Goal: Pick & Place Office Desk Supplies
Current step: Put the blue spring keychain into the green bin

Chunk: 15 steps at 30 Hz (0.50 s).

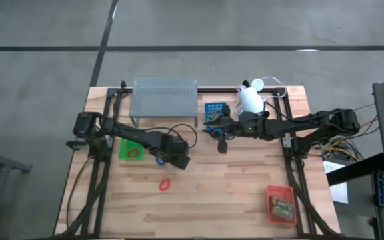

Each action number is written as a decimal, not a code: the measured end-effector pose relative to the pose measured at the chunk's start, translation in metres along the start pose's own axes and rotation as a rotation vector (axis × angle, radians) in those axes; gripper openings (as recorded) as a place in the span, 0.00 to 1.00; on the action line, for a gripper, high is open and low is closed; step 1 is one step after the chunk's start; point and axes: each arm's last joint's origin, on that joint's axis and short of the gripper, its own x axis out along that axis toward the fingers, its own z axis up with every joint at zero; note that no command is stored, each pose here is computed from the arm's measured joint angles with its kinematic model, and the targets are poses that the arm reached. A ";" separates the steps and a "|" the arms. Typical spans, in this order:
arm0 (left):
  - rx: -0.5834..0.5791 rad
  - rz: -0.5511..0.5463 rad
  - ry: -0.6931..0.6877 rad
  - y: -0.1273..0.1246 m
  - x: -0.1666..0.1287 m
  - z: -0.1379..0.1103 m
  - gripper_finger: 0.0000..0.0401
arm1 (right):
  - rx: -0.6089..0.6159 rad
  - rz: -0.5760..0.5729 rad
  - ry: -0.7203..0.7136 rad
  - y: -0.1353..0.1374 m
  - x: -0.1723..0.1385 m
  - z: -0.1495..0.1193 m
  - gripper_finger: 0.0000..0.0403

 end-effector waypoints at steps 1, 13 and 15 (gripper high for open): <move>0.000 0.001 -0.001 0.000 0.000 0.000 0.14 | 0.000 0.000 0.000 0.000 0.000 0.000 0.32; 0.018 -0.031 -0.120 0.001 -0.026 0.002 0.13 | 0.000 0.000 0.001 0.000 0.000 0.000 0.32; 0.031 -0.043 -0.134 0.001 -0.032 0.002 0.13 | 0.000 0.000 0.001 0.000 0.000 0.000 0.32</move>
